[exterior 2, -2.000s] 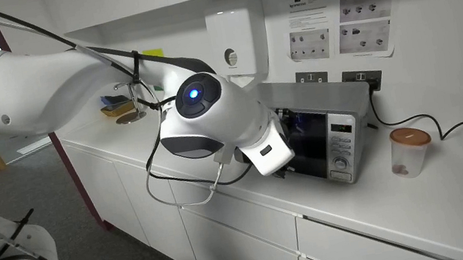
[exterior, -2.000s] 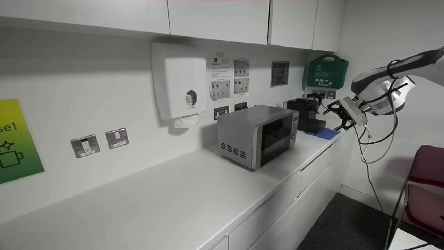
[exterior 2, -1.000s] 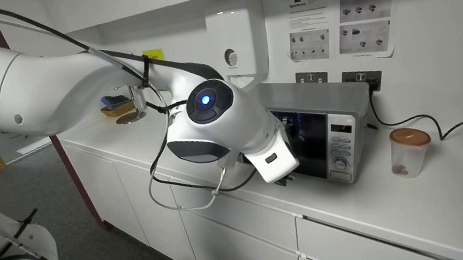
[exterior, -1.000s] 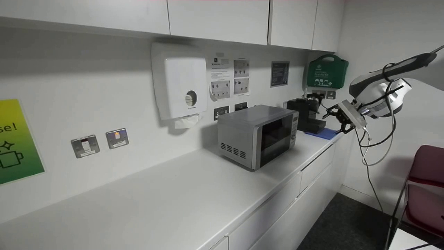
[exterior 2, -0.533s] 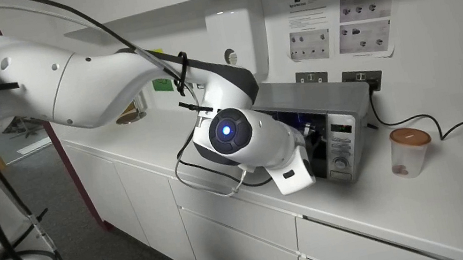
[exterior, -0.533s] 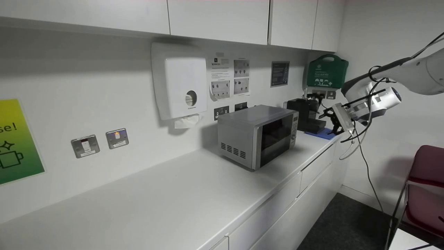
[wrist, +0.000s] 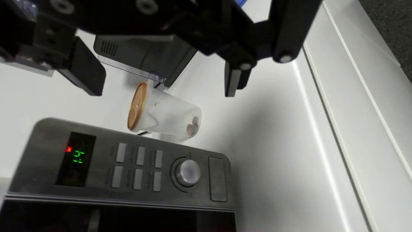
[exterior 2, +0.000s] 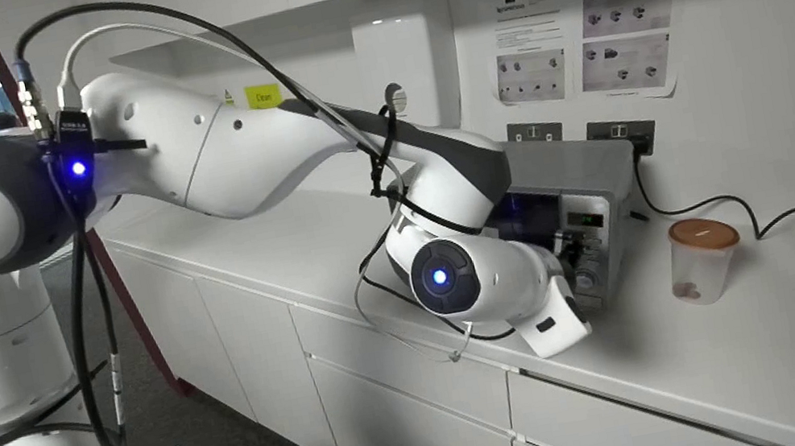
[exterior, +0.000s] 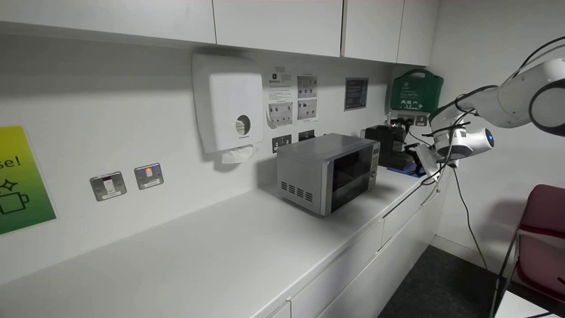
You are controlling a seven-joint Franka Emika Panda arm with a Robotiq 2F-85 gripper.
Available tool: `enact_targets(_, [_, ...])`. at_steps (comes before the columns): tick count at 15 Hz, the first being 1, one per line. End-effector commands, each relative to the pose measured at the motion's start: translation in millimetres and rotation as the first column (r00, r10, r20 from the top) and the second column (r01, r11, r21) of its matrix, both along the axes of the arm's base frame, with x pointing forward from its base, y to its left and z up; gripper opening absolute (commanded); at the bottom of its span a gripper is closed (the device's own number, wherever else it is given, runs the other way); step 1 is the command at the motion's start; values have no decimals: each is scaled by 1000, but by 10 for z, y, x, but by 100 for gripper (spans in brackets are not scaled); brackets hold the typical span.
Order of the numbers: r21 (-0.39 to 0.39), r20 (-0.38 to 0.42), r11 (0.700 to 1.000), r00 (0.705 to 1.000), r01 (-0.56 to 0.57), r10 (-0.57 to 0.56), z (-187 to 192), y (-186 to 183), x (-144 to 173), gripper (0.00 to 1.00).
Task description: Press a button on the microwave
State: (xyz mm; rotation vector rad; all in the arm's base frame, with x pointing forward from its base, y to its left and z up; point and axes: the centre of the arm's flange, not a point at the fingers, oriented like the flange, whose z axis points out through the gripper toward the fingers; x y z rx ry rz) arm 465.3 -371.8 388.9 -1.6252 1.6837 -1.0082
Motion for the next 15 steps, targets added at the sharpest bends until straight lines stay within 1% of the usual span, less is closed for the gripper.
enact_targets(1, [-147, -36, 985, 995, -93, 88, -237, -98, 115, 100])
enact_targets(3, [-206, -55, 967, 989, -148, 139, -331, -102, 127, 100])
enact_targets(4, [-227, -33, 961, 988, -157, 154, -350, -129, 118, 100])
enact_targets(5, [-231, 39, 965, 990, -126, 138, -336, -138, 116, 100])
enact_targets(8, [-192, 185, 980, 979, -53, 89, -207, -164, 142, 100])
enact_targets(10, [-166, 244, 986, 968, -26, 67, -187, -217, 147, 100])
enact_targets(13, [-129, 280, 991, 958, -22, 58, -201, -269, 96, 100])
enact_targets(15, [-119, 293, 992, 953, -37, 71, -192, -260, 77, 100])
